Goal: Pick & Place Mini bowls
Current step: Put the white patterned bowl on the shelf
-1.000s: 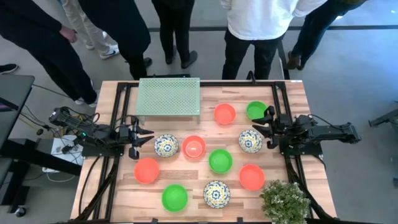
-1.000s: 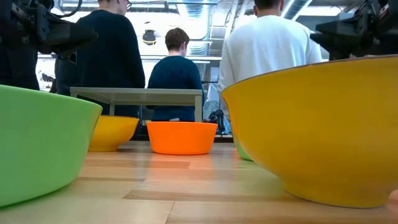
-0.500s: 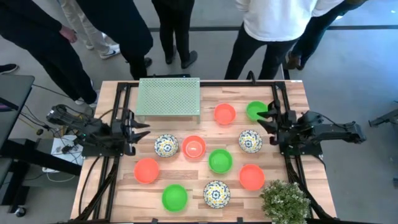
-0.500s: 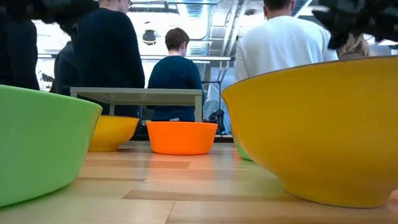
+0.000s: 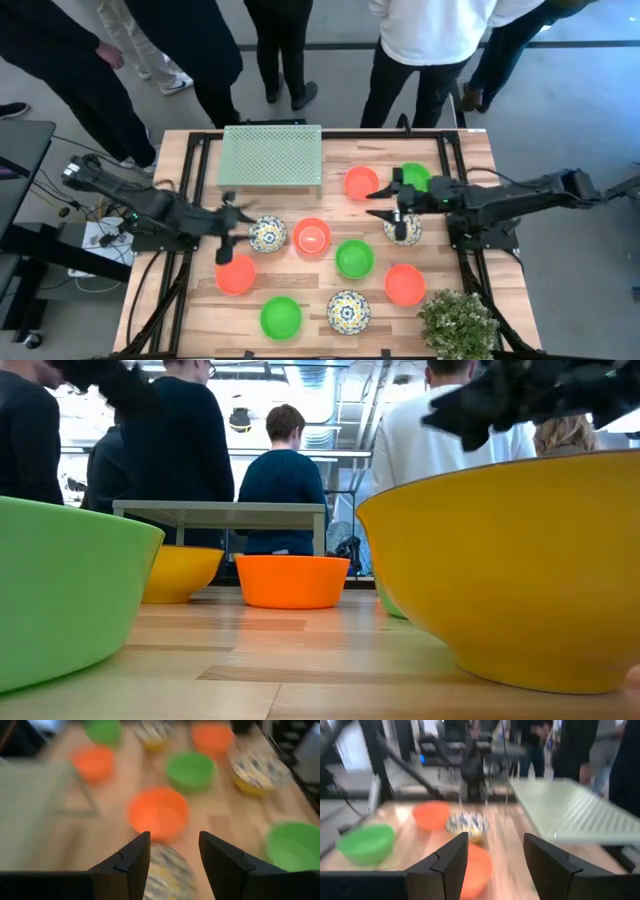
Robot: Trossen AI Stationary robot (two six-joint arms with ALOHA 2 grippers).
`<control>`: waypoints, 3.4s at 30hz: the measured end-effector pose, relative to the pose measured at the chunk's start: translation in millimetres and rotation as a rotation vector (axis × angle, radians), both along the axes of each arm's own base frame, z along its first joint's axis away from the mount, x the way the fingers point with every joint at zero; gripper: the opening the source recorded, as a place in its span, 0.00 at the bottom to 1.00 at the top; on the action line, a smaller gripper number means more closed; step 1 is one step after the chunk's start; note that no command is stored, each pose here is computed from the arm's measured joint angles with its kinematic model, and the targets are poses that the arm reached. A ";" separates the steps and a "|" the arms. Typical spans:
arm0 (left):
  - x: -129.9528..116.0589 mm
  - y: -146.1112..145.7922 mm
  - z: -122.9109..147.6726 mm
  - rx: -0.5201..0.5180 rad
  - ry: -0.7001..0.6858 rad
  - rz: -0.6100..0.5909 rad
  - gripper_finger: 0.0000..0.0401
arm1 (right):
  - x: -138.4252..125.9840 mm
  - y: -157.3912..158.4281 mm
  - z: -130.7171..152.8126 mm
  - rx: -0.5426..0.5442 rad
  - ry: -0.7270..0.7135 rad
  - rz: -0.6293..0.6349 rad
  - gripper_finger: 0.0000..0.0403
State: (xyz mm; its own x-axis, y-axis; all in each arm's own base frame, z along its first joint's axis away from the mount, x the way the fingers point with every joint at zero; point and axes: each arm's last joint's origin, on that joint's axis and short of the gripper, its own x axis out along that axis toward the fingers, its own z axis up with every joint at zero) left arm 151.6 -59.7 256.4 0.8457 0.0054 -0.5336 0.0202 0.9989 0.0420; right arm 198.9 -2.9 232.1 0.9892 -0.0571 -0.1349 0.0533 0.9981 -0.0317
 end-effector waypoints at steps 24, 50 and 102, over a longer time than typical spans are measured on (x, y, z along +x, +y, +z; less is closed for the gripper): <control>49.6 -26.1 -94.2 0.066 0.459 0.005 0.41 | 85.9 -6.7 8.9 -0.001 0.175 -0.020 0.44; 54.2 -26.4 -40.2 0.098 0.240 -0.087 0.04 | 87.9 -7.0 13.0 -0.009 0.136 -0.021 0.43; 66.7 153.3 17.6 0.401 0.445 0.217 0.07 | 87.7 -14.6 13.8 -0.032 0.130 -0.041 0.43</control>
State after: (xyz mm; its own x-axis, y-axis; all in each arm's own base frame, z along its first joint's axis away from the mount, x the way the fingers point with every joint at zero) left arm 218.3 93.6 274.0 0.5010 0.4240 -0.7545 -0.0792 0.8906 0.4479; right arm 286.6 -17.5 245.8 0.9601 -0.1036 -0.2597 0.0875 0.9935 -0.0727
